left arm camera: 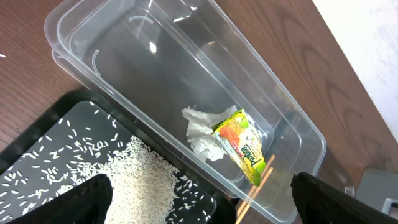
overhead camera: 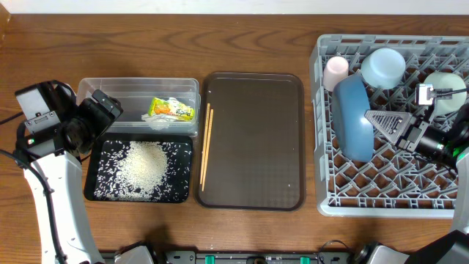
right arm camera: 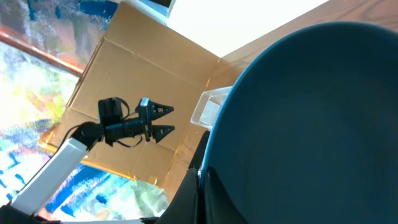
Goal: Sort waste into correct bins and load items into the dishwasher rack
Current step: 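Lower the teal bowl into the rack's front section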
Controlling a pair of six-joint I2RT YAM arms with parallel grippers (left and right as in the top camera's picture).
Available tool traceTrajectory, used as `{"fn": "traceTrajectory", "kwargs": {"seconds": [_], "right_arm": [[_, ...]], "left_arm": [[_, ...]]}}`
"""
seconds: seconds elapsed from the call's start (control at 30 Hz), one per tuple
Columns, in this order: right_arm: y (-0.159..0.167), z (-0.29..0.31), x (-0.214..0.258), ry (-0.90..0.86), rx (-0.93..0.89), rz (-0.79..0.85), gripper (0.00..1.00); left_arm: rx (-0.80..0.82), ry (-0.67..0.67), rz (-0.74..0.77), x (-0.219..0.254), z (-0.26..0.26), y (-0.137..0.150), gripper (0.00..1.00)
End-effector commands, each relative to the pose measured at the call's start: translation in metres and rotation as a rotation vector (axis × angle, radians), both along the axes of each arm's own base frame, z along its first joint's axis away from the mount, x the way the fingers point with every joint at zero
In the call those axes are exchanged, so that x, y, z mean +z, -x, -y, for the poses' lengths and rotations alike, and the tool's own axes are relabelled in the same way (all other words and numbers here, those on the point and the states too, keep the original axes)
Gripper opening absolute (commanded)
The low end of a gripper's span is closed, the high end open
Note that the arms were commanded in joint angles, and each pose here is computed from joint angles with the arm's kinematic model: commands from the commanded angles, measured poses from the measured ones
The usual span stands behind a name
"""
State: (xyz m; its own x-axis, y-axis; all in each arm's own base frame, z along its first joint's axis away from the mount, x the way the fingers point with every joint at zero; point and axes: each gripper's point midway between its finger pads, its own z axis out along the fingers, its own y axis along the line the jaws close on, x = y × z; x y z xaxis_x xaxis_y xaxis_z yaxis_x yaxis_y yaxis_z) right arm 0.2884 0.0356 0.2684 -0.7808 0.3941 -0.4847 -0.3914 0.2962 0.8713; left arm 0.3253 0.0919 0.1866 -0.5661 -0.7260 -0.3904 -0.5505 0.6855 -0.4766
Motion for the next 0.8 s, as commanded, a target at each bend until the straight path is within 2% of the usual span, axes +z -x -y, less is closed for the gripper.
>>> {"fn": "traceTrajectory", "kwargs": {"seconds": [0.0,0.4,0.73,0.77], "right_arm": [[0.001,-0.001,0.007,-0.018,0.005,0.103,0.01],[0.011,0.046,-0.036,-0.056,-0.194,0.034,0.01],[0.020,0.093,-0.040,-0.080,-0.378,0.007,0.02],[0.021,0.098,-0.040,-0.079,-0.395,0.008,0.05]], "left_arm": [[0.011,-0.003,0.009,0.005,-0.003,-0.002,0.95],[0.011,-0.003,0.009,0.005,-0.003,-0.002,0.95],[0.011,-0.003,0.009,0.005,-0.003,-0.002,0.95],[0.011,-0.003,0.009,0.005,-0.003,-0.002,0.95]]}}
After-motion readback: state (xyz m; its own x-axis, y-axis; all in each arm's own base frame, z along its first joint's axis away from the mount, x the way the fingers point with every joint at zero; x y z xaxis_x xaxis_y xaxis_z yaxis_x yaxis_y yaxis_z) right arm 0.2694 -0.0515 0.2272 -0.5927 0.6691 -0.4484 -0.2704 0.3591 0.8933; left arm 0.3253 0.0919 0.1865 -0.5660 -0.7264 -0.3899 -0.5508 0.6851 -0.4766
